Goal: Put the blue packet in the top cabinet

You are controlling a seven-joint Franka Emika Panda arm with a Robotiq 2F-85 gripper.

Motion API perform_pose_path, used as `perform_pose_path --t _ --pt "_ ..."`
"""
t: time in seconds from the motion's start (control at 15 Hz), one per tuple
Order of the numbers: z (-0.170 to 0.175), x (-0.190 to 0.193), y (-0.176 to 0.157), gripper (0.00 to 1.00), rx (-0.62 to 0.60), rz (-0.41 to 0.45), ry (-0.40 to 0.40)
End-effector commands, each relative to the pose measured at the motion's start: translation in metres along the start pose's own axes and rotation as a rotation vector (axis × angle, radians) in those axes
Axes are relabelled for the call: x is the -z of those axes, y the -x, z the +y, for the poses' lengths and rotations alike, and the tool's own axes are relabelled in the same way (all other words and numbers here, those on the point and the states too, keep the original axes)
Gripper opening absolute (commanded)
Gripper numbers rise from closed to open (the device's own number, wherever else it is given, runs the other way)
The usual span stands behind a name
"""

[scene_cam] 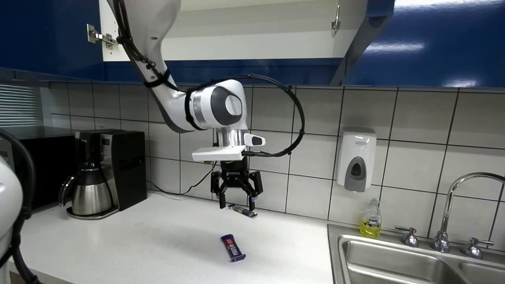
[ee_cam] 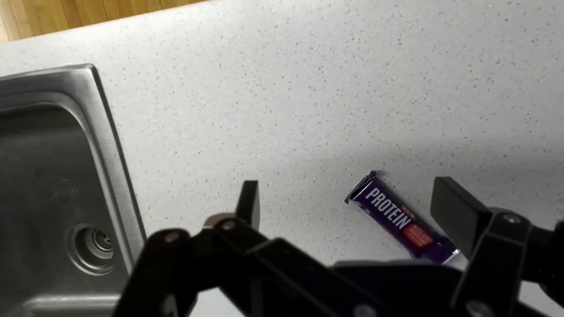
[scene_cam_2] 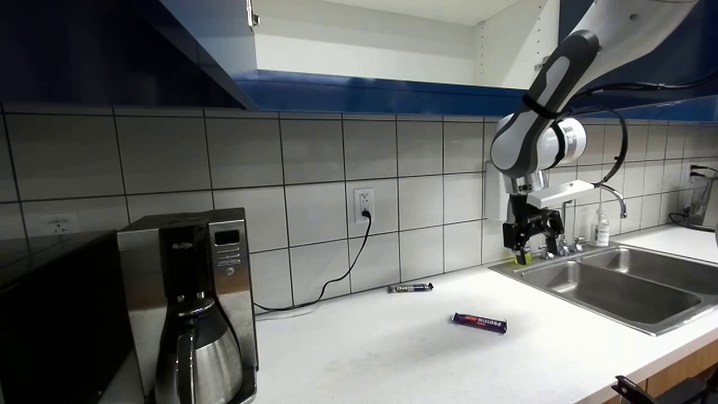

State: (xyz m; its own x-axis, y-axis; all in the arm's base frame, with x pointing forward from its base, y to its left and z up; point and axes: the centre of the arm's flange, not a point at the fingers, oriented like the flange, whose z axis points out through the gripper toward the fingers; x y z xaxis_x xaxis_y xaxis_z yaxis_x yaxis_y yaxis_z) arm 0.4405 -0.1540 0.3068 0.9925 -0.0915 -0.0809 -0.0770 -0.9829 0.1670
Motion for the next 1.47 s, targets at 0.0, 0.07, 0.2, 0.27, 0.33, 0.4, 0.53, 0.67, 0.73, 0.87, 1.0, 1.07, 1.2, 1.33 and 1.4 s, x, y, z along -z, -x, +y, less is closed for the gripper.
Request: perform_pose_path --t 0.0,0.07,0.2,0.27,0.33,0.4,0.53,0.67,0.73,0.87,1.0,1.07,1.2,1.33,1.4 --pt "-0.01 -0.032 -0.016 1.0 -0.021 -0.001 -0.009" --pt "-0.012 -0.04 -0.02 1.0 -0.016 -0.001 -0.006" --pt "-0.017 -0.057 -0.03 1.0 -0.008 0.0 0.0" --pt "-0.019 -0.066 -0.037 1.0 -0.004 0.004 0.003" --pt "-0.022 -0.073 -0.043 1.0 0.005 0.011 0.008" --pt "-0.024 -0.08 -0.051 1.0 0.005 0.014 0.011" --pt "-0.027 -0.093 -0.066 1.0 0.008 0.015 0.014" --pt "-0.031 -0.105 -0.079 1.0 0.019 0.009 0.021" --pt "-0.033 -0.112 -0.087 1.0 0.028 0.001 0.026" --pt "-0.038 -0.12 -0.098 1.0 0.052 -0.013 0.027" --pt "-0.045 -0.129 -0.108 1.0 0.103 -0.025 0.037" --pt "-0.048 -0.132 -0.112 1.0 0.133 -0.036 0.039" --pt "-0.056 -0.138 -0.119 1.0 0.195 -0.054 0.047" --pt "-0.061 -0.144 -0.126 1.0 0.294 -0.083 0.052" --pt "-0.063 -0.146 -0.128 1.0 0.339 -0.099 0.057"
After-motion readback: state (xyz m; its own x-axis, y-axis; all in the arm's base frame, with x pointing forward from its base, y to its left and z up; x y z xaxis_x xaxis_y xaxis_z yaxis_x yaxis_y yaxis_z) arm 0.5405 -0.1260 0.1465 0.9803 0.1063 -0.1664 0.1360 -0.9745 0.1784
